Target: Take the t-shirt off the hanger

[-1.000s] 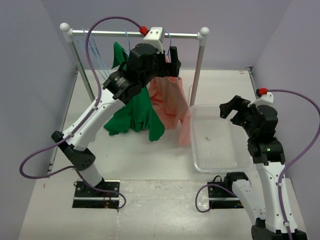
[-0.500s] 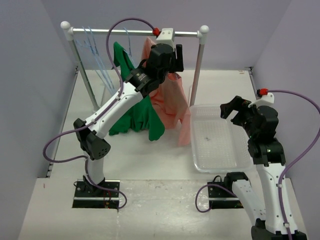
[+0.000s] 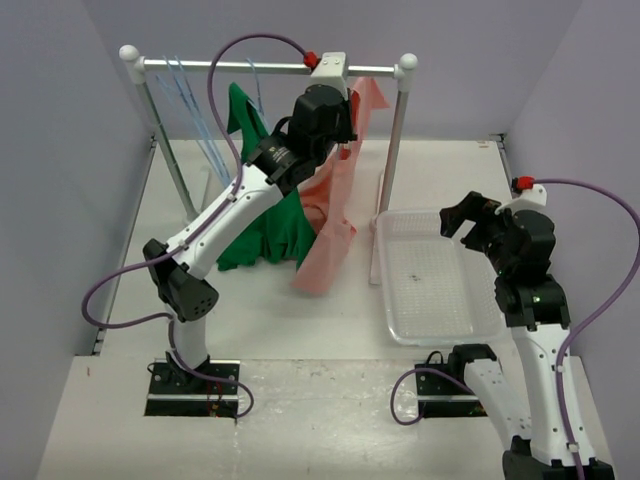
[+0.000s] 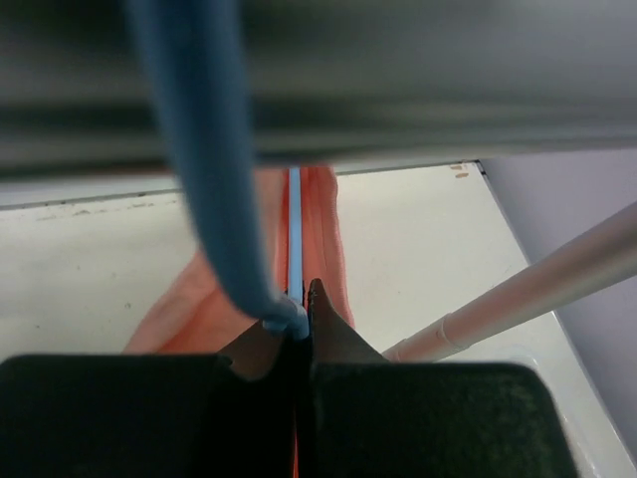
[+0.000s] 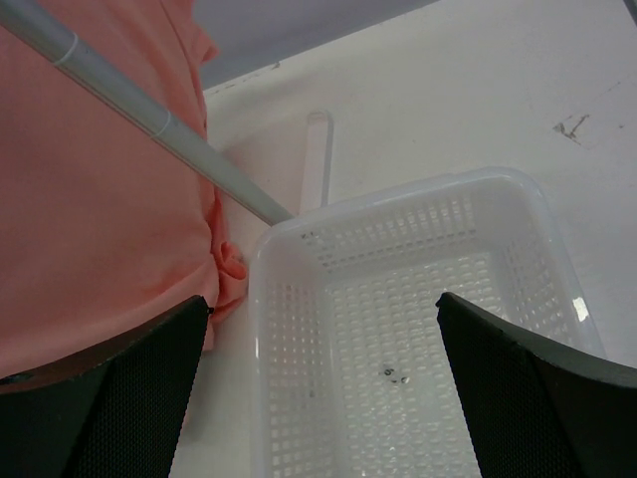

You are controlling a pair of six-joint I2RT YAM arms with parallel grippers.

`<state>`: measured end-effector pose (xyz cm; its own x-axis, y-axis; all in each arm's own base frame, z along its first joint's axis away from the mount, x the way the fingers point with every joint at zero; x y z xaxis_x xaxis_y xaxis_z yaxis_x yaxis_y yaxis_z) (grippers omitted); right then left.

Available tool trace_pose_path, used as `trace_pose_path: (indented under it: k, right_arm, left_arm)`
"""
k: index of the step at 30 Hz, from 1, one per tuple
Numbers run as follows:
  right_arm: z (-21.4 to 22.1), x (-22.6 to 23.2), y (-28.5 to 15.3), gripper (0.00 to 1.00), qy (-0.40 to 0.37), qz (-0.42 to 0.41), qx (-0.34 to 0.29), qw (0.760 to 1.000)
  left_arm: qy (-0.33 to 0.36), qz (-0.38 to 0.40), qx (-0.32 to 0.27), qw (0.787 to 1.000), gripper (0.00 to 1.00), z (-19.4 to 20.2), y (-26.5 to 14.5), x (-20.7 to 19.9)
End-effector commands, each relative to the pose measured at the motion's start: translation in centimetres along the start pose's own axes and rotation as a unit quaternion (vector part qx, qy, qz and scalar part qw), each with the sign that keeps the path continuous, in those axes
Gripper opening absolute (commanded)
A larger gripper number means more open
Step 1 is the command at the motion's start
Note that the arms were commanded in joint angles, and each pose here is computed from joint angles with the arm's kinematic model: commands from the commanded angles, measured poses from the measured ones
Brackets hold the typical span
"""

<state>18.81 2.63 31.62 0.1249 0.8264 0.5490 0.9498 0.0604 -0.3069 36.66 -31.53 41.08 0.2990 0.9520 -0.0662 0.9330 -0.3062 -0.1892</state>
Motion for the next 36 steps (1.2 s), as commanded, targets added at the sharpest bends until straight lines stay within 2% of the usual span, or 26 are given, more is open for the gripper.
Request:
trace_pose_path:
  k: [1,7,11,16,20,21,23,27,28,33,36]
  right_arm:
    - [-0.4,0.3,0.5,0.99,-0.01,-0.015,-0.009,1.0]
    - [0.0,0.8,0.8,0.99,-0.017,-0.041,0.014,0.999]
    - [0.2,1.4,0.8,0.99,-0.028,-0.08,0.029,0.996]
    - [0.6,1.8,0.7,0.99,-0.039,-0.108,0.044,0.992]
    - [1.3,2.7,0.6,0.99,-0.058,-0.172,0.077,0.98]
    - [1.4,2.9,0.7,0.99,-0.071,-0.188,0.081,0.976]
    - [1.8,3.3,0.8,0.99,-0.09,-0.216,0.095,0.968]
    - [2.8,5.1,0.9,0.99,-0.138,-0.253,0.122,0.95]
    - [3.6,6.4,0.9,0.99,-0.169,-0.275,0.133,0.937]
    - [4.1,8.8,2.4,0.99,-0.236,-0.292,0.118,0.919]
    - [3.7,9.6,3.6,0.99,-0.282,-0.314,0.112,0.9]
  left_arm:
    - [-0.003,0.042,-0.1,0.994,0.0,-6.1,-4.0,0.7]
    - [0.005,0.079,-0.134,0.988,0.0,-8.2,-8.0,1.7]
    - [0.021,0.123,-0.13,0.984,0.0,-7.6,-10.2,1.6]
    - [-0.003,0.11,-0.139,0.984,0.0,-7.8,-14.5,3.6]
    - [0.016,0.164,-0.131,0.978,0.0,-6.6,-18.2,4.5]
    - [0.03,0.176,-0.094,0.979,0.0,-4.6,-18.2,4.4]
    - [0.046,0.221,-0.077,0.971,0.0,-3.0,-20.2,4.8]
    - [0.065,0.233,-0.008,0.97,0.0,2.0,-22.2,6.2]
    - [0.064,0.232,-0.011,0.97,0.0,2.1,-23.3,6.8]
    - [0.076,0.269,0.028,0.96,0.0,4.9,-25.2,7.4]
    - [0.078,0.287,0.029,0.954,0.0,5.5,-26.3,7.6]
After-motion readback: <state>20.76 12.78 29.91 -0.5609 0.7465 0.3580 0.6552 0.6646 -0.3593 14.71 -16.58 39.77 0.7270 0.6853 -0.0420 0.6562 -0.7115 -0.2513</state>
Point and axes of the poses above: each gripper's point midway between its finger pads, its own y axis out along the fingers, its own x axis along the line the jaws close on, z = x × y, the point moved 8 cm from there along -y, back along the fingers, and after that the axes turned 12 degrees about y, right-handed, at the moved point
